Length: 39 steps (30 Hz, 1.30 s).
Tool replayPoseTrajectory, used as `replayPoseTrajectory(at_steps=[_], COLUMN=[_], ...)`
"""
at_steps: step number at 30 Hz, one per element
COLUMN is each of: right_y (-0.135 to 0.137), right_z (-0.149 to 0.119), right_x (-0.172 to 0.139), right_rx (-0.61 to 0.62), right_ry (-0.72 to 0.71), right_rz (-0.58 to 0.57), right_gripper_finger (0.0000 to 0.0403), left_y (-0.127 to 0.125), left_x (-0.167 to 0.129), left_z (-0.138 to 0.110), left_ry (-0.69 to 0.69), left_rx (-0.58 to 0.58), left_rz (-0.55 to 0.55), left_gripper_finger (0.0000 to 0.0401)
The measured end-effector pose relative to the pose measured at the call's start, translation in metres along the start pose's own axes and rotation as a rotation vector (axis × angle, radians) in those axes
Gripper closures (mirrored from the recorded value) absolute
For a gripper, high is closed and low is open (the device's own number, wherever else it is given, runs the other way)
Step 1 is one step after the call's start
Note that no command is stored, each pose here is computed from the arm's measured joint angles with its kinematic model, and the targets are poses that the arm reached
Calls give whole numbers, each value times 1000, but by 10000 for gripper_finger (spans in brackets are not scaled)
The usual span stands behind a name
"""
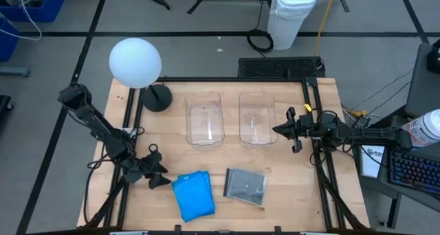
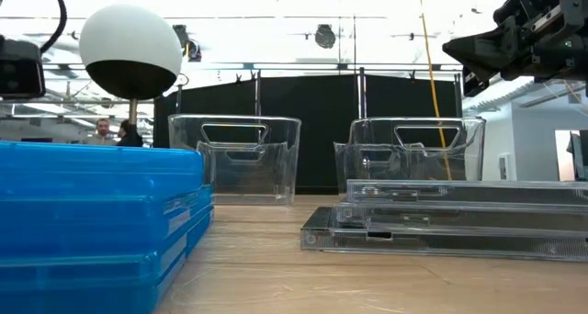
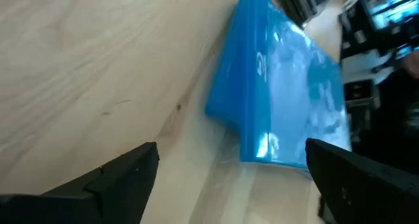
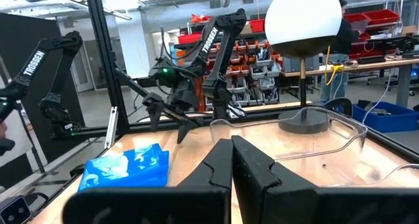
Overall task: Pick & place jewel cases by type
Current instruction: Put the blue cd case into the left transparent bin
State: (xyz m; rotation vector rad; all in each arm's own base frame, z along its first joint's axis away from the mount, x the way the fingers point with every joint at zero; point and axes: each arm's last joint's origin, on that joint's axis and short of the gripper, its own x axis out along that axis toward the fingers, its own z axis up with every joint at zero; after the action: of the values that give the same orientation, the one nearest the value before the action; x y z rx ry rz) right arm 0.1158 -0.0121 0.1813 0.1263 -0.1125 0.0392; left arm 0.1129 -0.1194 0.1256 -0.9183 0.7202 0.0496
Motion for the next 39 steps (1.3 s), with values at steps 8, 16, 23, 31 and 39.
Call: replayPoseTrajectory(at_steps=[8, 16, 23, 31, 39], right_y=[0, 0, 0, 0, 0], right_z=[0, 0, 0, 0, 0], right_x=[0, 0, 0, 0, 0], right_rx=[0, 0, 0, 0, 0], right_ry=[1, 1, 1, 1, 1], right_rz=[0, 0, 0, 0, 0], right_gripper_finger=[403, 403, 403, 403, 403], left_y=[9, 5, -6, -10, -17], left_x=[1, 1, 12, 23, 31], left_z=[-1, -1, -4, -3, 0], left_ry=[-16, -10, 10, 35, 60], left_rx=[-43, -44, 26, 24, 37], left_rz=[-47, -79, -43, -5, 0], left_gripper_finger=[52, 70, 70, 71, 71])
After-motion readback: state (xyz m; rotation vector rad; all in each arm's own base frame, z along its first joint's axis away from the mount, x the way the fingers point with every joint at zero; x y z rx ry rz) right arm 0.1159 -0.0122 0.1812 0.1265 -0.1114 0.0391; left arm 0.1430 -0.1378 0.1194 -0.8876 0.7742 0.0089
